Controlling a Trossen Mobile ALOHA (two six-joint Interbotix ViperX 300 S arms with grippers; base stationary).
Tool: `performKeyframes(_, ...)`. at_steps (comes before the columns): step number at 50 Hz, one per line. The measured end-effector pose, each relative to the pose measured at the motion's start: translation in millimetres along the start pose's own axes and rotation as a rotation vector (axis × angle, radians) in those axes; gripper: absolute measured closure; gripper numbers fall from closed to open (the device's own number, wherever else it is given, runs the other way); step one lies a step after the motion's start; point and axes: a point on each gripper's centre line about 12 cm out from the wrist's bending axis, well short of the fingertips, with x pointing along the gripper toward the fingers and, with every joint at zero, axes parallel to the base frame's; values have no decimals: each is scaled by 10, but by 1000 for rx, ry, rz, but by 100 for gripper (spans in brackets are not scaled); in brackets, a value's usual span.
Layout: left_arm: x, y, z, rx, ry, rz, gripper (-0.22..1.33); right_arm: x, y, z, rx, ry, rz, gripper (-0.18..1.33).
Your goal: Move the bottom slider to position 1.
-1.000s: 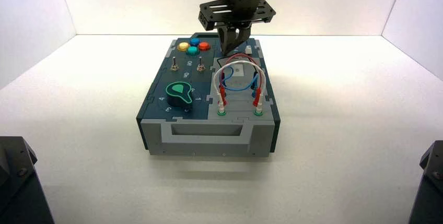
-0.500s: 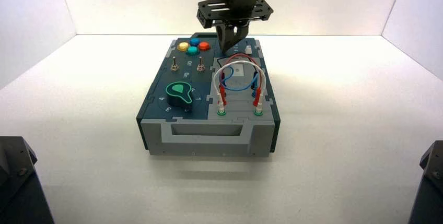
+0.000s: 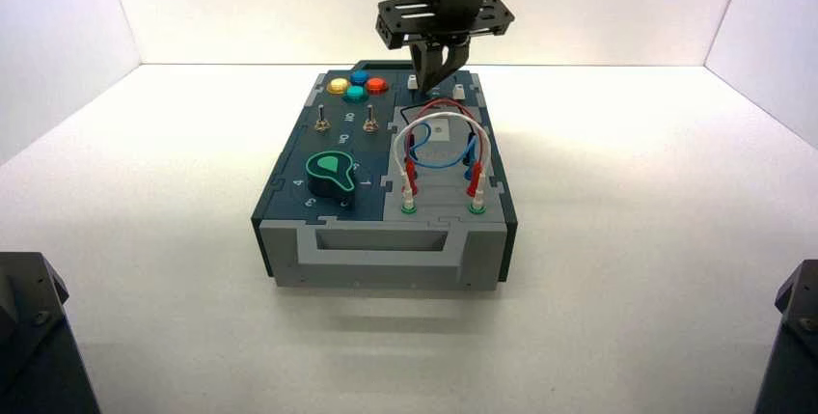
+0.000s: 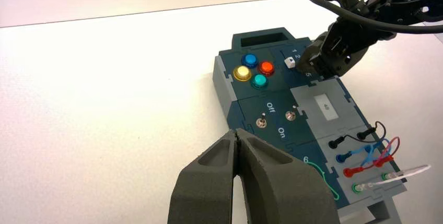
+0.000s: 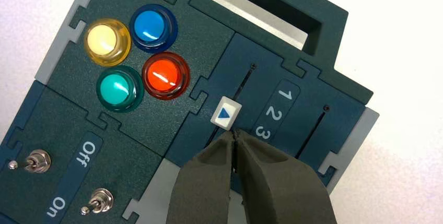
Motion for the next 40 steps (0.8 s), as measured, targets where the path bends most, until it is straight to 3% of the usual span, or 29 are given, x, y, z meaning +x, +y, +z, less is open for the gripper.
performKeyframes(40,10,1,-4,-1,6,0,127,45,-9,104,-1,17,-9,128)
